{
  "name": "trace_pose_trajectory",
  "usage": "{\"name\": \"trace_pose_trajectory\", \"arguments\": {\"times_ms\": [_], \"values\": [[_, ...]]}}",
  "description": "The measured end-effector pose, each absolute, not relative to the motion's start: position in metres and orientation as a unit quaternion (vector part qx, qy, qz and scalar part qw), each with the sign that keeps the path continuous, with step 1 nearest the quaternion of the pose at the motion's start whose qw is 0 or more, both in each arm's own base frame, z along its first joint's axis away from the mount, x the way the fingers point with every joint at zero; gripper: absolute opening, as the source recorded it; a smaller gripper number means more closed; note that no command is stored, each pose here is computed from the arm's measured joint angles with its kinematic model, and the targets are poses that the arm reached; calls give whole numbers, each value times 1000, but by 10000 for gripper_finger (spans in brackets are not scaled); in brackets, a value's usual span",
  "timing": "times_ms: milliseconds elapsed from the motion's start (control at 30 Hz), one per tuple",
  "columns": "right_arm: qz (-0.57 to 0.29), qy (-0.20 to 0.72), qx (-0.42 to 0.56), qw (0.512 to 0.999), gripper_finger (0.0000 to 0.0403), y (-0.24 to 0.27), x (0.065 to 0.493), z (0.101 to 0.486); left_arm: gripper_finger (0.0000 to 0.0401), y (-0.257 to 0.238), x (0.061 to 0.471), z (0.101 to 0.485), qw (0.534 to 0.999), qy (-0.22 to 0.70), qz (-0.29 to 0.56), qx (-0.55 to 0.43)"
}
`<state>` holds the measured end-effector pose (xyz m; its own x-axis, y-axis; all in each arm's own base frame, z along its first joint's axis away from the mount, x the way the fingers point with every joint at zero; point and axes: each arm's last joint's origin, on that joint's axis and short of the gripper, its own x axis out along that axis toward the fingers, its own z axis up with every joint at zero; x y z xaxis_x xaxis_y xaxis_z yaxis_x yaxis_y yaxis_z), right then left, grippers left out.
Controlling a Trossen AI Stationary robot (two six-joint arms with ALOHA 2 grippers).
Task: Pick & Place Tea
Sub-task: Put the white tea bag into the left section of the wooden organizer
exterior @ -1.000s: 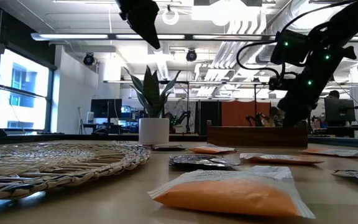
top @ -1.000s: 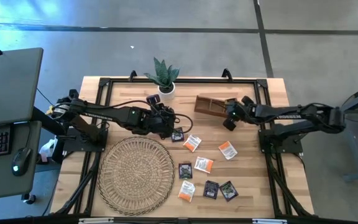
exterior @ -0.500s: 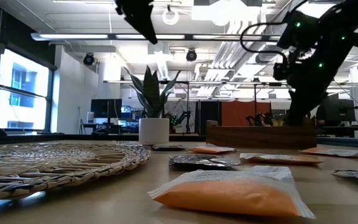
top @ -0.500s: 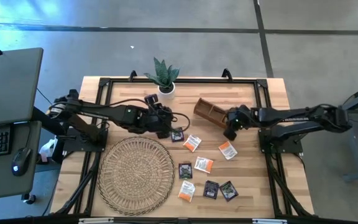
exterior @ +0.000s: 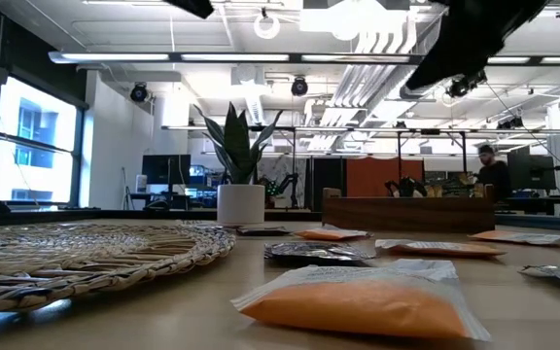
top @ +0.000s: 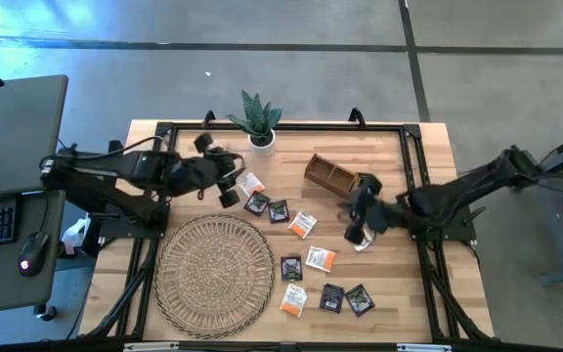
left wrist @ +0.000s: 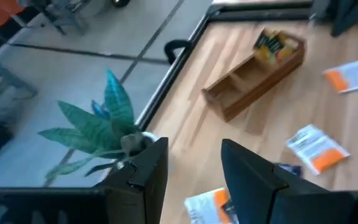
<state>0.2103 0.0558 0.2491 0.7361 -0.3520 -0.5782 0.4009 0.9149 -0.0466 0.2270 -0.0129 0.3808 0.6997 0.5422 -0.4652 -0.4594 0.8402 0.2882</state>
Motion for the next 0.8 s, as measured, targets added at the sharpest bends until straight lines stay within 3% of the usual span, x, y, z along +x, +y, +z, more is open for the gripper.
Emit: {"name": "trace_pose_trajectory", "arguments": {"times_ms": [267,600,800], "values": [[-179,329,45,926,0,108,230,209,146,-1,223,312,955,260,145,-13],[-187,351,44,917,28,116,264,156,147,30,219,251,942,259,183,-112],[-176,337,50,924,71,107,278,153,147,32,222,235,930,299,199,-82]]}}
